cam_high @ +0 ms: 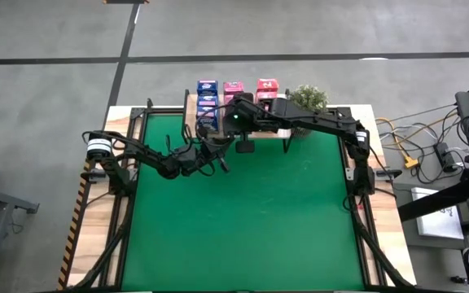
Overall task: Stack cereal on shelf
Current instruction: Put the violet cereal box on the shelf aligned with the violet cereal boxes
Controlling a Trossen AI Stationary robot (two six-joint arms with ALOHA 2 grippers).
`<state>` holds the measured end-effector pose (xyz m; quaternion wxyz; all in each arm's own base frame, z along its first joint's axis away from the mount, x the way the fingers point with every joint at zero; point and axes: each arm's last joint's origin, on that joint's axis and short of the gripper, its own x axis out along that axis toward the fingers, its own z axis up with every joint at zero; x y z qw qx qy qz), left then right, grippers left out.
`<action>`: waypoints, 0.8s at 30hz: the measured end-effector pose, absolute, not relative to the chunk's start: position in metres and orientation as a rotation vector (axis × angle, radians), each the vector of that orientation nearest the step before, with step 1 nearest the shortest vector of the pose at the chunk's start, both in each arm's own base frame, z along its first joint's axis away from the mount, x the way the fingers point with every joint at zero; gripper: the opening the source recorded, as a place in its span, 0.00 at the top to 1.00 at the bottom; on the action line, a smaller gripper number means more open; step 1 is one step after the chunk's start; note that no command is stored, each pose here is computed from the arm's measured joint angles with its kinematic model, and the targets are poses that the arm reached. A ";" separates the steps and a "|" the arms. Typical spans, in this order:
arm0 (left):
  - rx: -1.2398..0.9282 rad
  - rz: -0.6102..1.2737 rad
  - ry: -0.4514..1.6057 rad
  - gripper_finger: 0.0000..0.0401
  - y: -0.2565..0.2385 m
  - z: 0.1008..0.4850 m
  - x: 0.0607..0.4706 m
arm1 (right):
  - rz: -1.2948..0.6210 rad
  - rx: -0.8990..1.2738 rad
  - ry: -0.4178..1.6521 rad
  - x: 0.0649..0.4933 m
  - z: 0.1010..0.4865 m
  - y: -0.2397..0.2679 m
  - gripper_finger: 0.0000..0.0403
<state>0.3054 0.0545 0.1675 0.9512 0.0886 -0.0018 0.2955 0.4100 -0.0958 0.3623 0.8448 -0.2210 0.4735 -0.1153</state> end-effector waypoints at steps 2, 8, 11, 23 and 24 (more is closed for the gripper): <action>0.180 0.601 -0.003 1.00 0.054 0.167 0.305 | -0.240 -0.466 1.010 0.409 0.362 -0.096 0.98; 0.169 0.597 0.040 1.00 0.054 0.163 0.305 | -0.239 -0.454 1.030 0.408 0.360 -0.095 0.98; 0.168 0.598 0.041 1.00 0.055 0.162 0.305 | -0.240 -0.450 1.032 0.408 0.360 -0.095 0.98; 0.174 0.600 0.044 1.00 0.055 0.162 0.305 | -0.183 -0.414 1.000 0.411 0.360 -0.085 0.98; 0.174 0.600 0.043 1.00 0.055 0.163 0.305 | -0.177 -0.413 0.989 0.412 0.360 -0.083 0.98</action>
